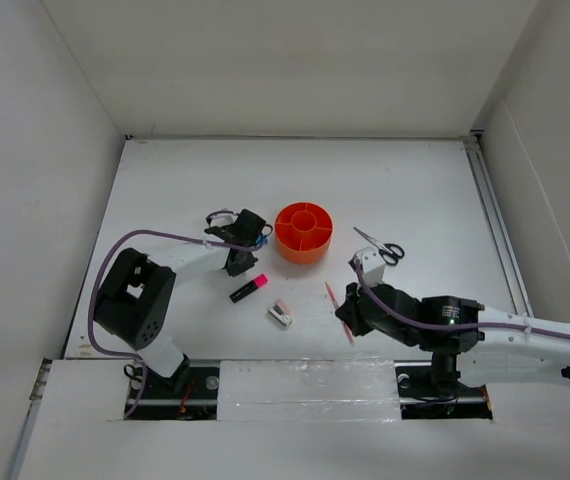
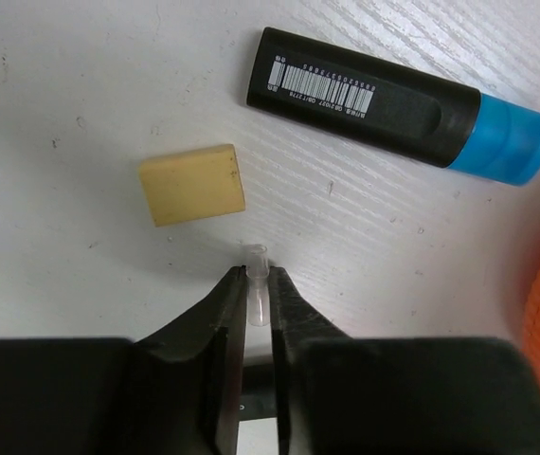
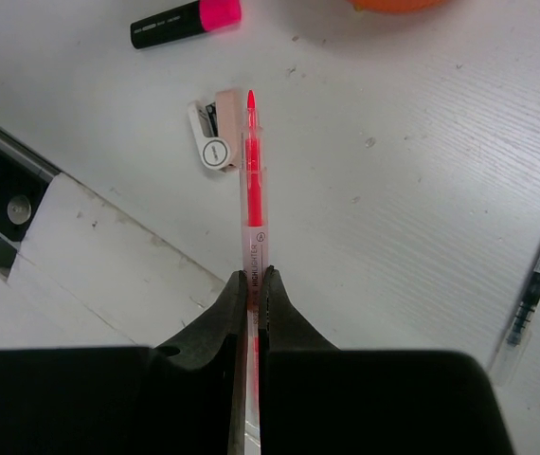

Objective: Sort the stationery into containers
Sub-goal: Close the pen cap on the pen.

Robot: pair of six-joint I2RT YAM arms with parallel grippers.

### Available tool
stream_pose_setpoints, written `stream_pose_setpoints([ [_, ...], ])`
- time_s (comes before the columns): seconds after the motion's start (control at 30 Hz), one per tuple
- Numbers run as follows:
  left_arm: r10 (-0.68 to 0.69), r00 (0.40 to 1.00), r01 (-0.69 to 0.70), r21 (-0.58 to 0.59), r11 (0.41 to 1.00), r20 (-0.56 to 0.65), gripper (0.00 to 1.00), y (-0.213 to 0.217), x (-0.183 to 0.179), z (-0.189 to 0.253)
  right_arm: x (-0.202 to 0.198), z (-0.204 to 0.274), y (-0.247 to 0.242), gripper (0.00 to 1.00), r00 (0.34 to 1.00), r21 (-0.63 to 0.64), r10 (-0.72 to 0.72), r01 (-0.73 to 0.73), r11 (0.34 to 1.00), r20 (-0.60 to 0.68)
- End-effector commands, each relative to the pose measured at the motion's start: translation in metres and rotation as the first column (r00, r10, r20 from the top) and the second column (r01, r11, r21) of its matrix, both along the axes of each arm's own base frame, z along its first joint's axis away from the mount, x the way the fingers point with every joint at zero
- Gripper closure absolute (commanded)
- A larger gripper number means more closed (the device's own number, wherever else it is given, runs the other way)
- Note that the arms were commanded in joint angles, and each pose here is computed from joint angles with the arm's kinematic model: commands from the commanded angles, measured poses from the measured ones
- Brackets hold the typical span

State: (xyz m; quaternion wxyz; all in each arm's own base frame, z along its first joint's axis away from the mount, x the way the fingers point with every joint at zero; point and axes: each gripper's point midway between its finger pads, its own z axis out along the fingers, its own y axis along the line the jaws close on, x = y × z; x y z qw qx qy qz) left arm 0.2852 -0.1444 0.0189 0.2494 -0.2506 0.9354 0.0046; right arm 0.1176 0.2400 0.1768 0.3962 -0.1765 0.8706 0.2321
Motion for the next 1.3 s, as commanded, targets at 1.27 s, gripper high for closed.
stream_pose_setpoints([
  [1.27,-0.102,0.498,0.660,-0.301,0.688,0.861,1.00,-0.041,-0.072,0.291,-0.019,0.092,0.122,1.00,0.960,0.576,0.182,-0.273,0.770,0.211],
])
